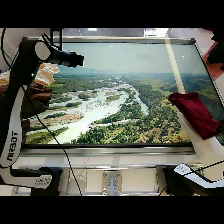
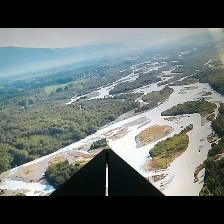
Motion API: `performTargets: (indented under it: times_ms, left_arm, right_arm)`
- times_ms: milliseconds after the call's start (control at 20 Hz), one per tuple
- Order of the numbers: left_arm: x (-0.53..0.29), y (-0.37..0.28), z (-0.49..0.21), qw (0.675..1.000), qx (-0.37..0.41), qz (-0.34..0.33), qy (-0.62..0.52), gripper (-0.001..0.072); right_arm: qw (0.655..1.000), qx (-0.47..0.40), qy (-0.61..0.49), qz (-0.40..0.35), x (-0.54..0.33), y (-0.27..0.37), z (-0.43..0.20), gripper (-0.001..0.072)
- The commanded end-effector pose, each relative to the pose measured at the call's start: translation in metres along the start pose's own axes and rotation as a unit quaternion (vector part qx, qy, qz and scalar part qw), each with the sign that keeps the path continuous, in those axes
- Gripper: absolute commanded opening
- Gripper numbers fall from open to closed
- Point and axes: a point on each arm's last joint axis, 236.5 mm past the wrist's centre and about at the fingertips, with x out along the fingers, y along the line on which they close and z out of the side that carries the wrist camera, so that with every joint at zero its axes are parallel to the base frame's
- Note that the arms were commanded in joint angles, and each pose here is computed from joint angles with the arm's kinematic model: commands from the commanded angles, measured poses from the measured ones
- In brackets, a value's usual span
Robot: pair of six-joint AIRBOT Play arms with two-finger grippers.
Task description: Fold the shirts.
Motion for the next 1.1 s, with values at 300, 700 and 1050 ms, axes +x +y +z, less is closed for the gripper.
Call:
performTargets:
  times_ms: [300, 700, 1050]
  left_arm:
    - [0.000, -0.002, 0.001, 1.000, -0.011, -0.004, -0.001, 0.0010]
    - [0.000, -0.001, 0.001, 1.000, -0.017, -0.004, -0.001, 0.0010]
    - [0.002, -0.001, 0.001, 1.000, -0.018, -0.004, -0.002, 0.0010]
  right_arm:
    - [0.998, 0.046, 0.029, -0.040, 0.035, -0.047, -0.032, 0.0033]
    - [0.995, 0.066, -0.063, 0.034, -0.003, -0.007, 0.004, 0.0346]
    - [0.835, -0.172, -0.316, 0.417, -0.173, 0.255, 0.049, 0.0318]
